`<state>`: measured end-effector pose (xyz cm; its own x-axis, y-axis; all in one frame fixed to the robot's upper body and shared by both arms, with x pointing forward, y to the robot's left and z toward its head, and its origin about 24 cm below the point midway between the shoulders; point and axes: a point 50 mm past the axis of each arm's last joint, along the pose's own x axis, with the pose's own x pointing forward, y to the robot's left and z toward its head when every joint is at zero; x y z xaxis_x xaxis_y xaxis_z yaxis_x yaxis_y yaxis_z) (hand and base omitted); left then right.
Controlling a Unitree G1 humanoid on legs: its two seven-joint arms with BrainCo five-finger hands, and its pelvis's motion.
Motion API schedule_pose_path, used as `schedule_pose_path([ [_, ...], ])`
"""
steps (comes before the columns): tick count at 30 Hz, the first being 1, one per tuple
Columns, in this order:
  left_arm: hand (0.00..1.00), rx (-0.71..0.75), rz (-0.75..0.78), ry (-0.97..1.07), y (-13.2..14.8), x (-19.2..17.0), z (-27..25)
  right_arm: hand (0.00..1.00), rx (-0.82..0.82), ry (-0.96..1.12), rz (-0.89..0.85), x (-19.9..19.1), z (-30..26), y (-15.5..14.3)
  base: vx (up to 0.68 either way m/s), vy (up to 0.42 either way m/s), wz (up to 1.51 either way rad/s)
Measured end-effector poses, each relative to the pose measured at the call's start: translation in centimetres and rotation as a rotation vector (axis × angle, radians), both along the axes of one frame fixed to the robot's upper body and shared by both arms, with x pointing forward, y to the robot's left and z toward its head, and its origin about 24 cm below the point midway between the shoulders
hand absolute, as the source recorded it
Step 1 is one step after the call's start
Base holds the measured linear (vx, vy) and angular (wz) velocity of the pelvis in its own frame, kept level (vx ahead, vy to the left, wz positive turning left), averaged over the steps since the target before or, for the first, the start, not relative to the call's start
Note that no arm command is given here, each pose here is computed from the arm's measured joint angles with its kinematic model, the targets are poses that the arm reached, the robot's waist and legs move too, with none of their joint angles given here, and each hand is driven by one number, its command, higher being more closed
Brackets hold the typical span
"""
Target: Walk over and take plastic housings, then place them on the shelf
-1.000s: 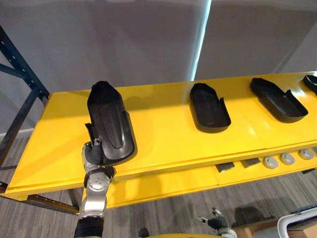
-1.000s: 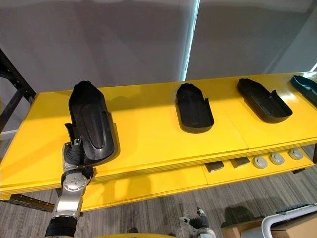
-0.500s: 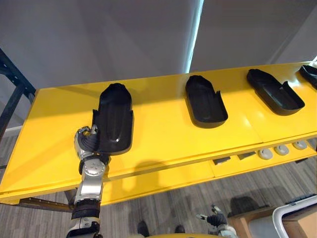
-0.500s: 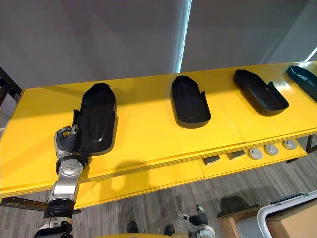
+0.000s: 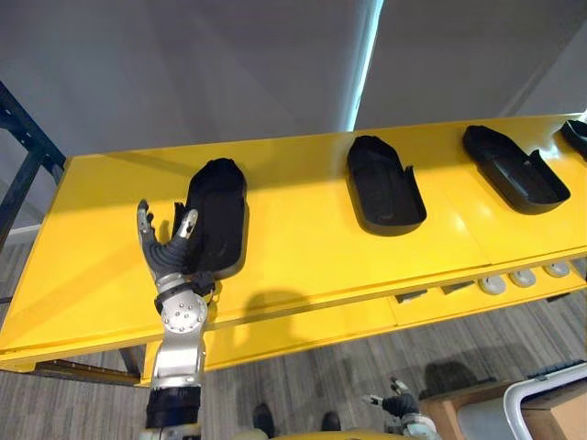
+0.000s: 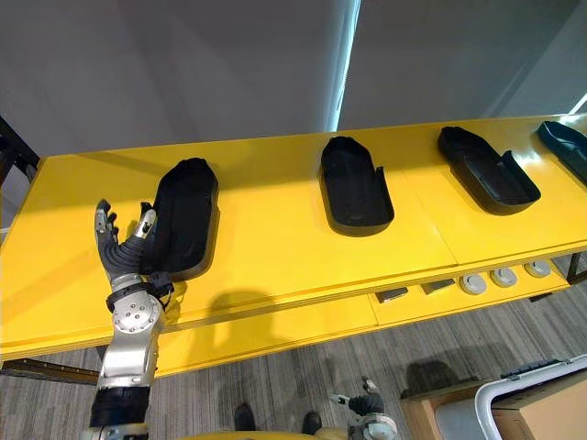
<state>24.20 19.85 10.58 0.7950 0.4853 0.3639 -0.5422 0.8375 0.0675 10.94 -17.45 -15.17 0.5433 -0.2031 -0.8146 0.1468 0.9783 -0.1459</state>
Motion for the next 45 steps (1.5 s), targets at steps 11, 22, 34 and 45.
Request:
schedule_pose_path([
  [11,1.0,0.153,-0.07,0.128,-1.9,-5.0,-2.2,0.0,-0.01,0.002,-0.004,-0.8,-0.1,-0.4,-0.04,-0.005,0.04],
  [22,1.0,0.36,-0.103,0.47,-1.8,-4.5,-8.2,0.0,-0.003,-0.013,-0.001,-0.7,0.1,-0.1,0.0,0.0,-0.03],
  [34,1.0,0.534,-0.121,0.486,-2.0,-1.5,-8.1,0.0,0.001,-0.004,0.003,-0.6,0.1,-0.1,0.02,-0.008,-0.01],
  [45,1.0,0.588,-0.157,0.478,-1.9,0.3,-7.7,0.0,0.018,-0.01,0.022,0.3,0.1,0.2,-0.01,-0.009,-0.06],
])
